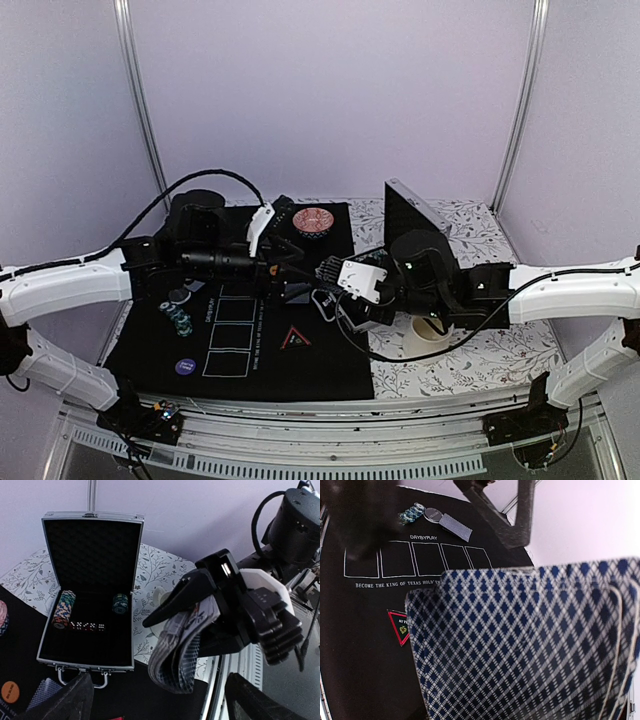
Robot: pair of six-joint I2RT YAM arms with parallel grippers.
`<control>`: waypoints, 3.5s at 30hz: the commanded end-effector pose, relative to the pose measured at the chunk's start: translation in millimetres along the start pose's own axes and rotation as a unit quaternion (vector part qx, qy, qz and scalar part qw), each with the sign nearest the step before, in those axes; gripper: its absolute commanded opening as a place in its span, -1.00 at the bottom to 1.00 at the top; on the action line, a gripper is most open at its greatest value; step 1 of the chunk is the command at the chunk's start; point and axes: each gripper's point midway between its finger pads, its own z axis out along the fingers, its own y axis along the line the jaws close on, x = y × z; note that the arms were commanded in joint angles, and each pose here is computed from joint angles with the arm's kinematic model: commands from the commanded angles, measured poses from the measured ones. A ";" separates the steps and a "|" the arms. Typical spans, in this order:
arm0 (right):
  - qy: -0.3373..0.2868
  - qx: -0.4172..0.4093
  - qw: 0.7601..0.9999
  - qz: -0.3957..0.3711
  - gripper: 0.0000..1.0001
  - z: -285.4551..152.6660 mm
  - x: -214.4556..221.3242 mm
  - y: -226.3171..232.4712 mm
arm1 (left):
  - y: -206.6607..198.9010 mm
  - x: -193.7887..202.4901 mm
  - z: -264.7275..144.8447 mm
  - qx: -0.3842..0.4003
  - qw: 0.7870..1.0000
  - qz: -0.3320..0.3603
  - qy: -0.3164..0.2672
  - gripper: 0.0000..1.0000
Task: Distribute texas hold em gaming equipment
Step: Pick up the poker card from the face-down deck piles.
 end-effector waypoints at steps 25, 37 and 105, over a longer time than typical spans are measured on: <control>-0.031 0.008 0.999 0.006 -0.13 -0.4 -24.1 -2.8 | 22.6 -14.2 34.7 -0.071 0.997 0.026 0.008 0.17; -0.028 0.013 1.000 0.004 -0.12 -1.6 -21.7 -3.9 | 22.7 -9.0 18.1 -0.085 0.996 0.035 0.017 -0.20; -0.010 0.023 1.000 0.011 -0.13 -1.0 0.8 -10.6 | -9.0 -17.5 -21.3 0.024 1.000 -0.015 -0.015 -1.00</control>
